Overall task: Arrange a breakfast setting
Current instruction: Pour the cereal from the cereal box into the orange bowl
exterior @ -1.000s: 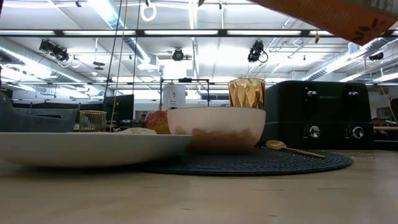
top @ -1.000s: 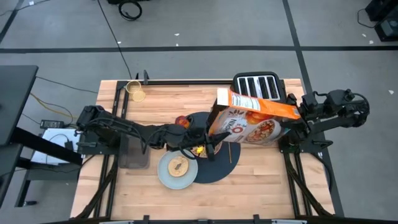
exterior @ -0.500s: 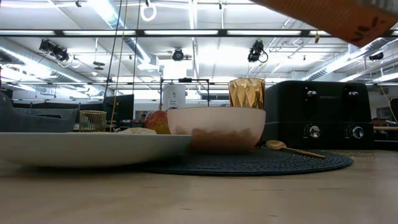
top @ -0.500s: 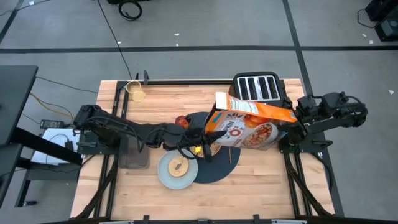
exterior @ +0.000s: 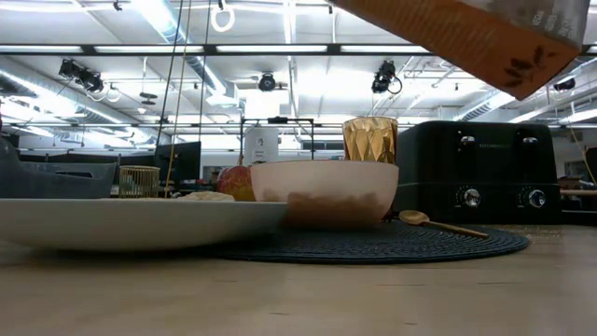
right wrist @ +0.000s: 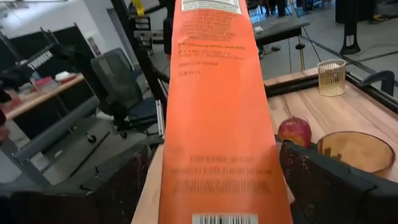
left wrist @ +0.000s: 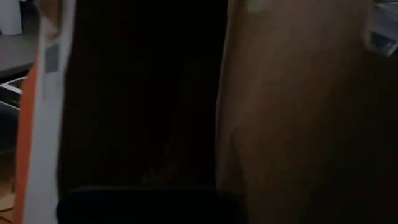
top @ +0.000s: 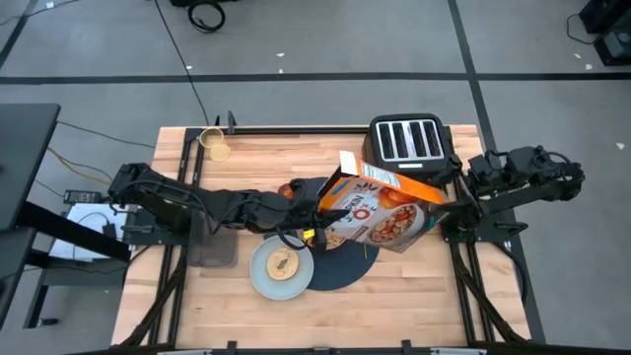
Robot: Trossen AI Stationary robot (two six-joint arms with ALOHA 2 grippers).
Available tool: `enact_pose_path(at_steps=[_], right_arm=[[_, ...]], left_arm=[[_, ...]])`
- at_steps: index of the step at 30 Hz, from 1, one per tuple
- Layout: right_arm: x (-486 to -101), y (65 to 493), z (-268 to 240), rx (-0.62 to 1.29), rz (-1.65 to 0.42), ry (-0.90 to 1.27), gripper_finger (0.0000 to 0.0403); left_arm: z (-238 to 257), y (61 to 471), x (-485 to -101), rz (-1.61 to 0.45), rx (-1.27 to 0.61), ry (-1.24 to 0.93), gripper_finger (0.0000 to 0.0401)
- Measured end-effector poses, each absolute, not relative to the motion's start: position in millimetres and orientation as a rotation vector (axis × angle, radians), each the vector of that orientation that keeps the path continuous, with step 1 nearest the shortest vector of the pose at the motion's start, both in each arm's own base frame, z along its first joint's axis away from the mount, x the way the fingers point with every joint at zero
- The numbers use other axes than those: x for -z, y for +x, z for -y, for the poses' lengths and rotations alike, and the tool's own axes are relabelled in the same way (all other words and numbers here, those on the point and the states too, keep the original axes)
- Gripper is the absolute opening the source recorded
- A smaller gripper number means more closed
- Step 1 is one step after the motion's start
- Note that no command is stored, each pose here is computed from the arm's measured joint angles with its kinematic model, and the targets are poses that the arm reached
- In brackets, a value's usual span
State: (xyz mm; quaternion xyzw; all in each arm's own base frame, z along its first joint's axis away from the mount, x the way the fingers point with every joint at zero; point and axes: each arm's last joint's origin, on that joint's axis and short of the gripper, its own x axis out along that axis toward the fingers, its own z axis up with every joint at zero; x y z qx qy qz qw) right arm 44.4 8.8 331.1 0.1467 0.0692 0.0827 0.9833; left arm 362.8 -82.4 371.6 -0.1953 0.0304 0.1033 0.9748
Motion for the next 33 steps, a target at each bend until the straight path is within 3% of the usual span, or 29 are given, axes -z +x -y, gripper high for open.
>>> enact_pose_path(at_steps=[14,26,33], right_arm=[[-351,35,-6,-0.142,-0.136,0.291,0.0363],[-351,62,-10,-0.066,-0.207,0.347,0.0364],[-353,77,-11,0.004,-0.197,0.352,0.0364]], left_arm=[[73,329,-387,-0.217,-0.202,-0.423,0.0003],[64,279,-464,-0.465,-0.152,-0.278,0.0003],[45,235,-492,-0.608,-0.267,-0.208,0.0003]])
